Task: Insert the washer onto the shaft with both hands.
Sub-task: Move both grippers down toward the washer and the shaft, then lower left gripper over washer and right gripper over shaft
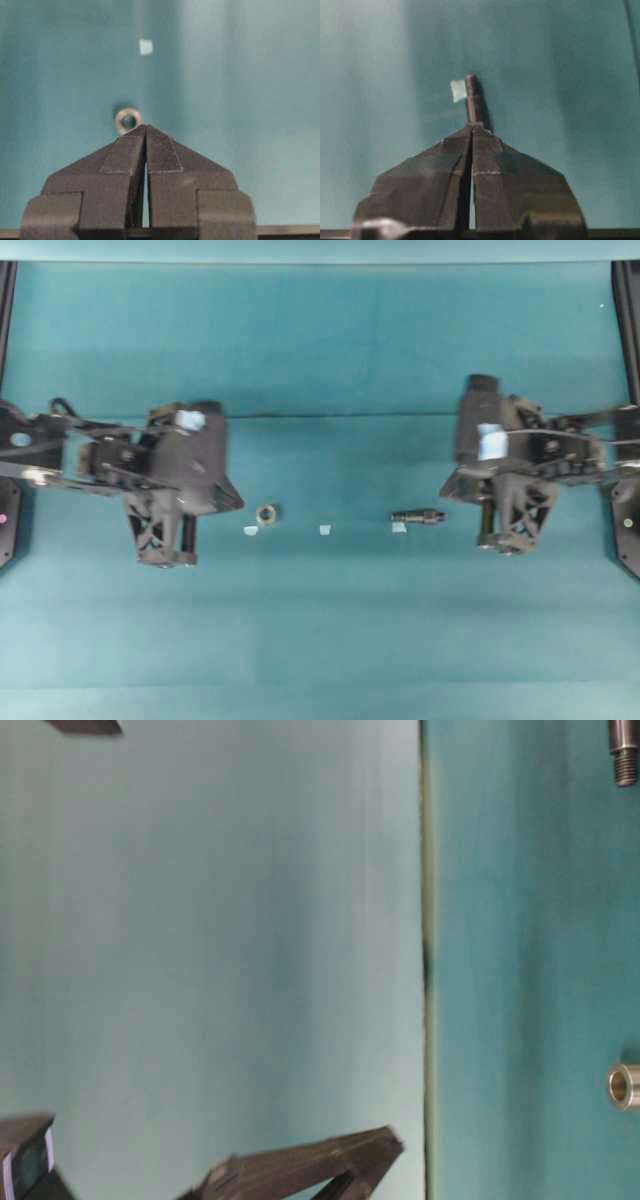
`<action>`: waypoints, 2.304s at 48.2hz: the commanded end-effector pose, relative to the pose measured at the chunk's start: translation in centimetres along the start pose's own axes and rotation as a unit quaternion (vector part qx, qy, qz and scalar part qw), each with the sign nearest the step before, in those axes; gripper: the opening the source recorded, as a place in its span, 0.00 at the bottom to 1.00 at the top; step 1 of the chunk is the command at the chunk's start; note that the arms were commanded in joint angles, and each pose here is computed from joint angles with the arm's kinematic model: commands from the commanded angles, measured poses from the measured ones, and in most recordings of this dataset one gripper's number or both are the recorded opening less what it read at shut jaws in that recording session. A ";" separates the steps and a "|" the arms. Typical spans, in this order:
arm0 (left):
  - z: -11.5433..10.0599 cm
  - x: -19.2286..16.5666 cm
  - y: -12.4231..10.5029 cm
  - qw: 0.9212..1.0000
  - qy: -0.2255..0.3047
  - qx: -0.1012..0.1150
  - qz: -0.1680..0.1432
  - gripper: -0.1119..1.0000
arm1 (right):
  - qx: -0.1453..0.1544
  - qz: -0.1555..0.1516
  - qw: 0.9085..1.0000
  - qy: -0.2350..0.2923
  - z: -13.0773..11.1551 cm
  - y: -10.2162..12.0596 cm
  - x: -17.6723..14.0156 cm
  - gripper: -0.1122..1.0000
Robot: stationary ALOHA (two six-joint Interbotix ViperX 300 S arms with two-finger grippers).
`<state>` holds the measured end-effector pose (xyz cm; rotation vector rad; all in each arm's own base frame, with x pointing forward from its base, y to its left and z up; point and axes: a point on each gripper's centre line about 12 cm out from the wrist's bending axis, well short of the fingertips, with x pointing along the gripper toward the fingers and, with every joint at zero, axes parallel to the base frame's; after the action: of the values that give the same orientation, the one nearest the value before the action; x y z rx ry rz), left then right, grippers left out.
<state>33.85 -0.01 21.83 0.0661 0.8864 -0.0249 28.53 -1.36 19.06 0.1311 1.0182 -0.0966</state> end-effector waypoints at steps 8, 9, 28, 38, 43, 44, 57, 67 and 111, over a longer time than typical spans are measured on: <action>0.9 0.4 0.8 1.000 0.003 -0.001 0.007 0.12 | -0.012 0.002 1.000 0.009 0.6 0.5 0.3 0.01; 0.8 0.4 0.8 1.000 0.004 -0.002 0.007 0.12 | -0.014 0.002 1.000 0.009 0.6 0.5 0.3 0.01; 0.3 0.7 1.0 1.000 0.012 -0.010 0.009 0.12 | -0.011 -0.001 1.000 0.015 0.5 0.2 0.7 0.05; -0.4 1.5 1.0 0.999 0.026 -0.021 0.009 0.48 | -0.008 -0.004 0.999 0.030 0.1 0.0 1.6 0.26; -0.8 1.8 1.0 0.999 0.032 -0.021 0.008 0.76 | -0.007 -0.006 0.999 0.040 -0.1 -0.1 2.3 0.50; -0.8 1.8 1.0 0.999 0.033 -0.021 0.008 0.81 | -0.008 -0.006 0.999 0.043 -0.2 -0.1 2.4 0.58; -1.0 3.0 1.0 0.999 0.031 -0.019 0.008 0.87 | -0.019 -0.012 0.998 0.051 -0.2 -0.3 3.7 0.93; -1.0 3.9 1.0 0.999 0.036 -0.017 0.007 0.87 | -0.021 -0.012 0.998 0.052 -0.5 -0.3 4.4 0.92; -3.6 9.2 1.9 0.998 0.066 -0.016 0.012 0.86 | -0.032 -0.013 0.994 0.103 -2.4 -0.2 8.1 0.89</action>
<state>36.35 2.08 11.84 0.0499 1.0444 0.0116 30.46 -1.48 10.49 0.0726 1.2440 -0.0796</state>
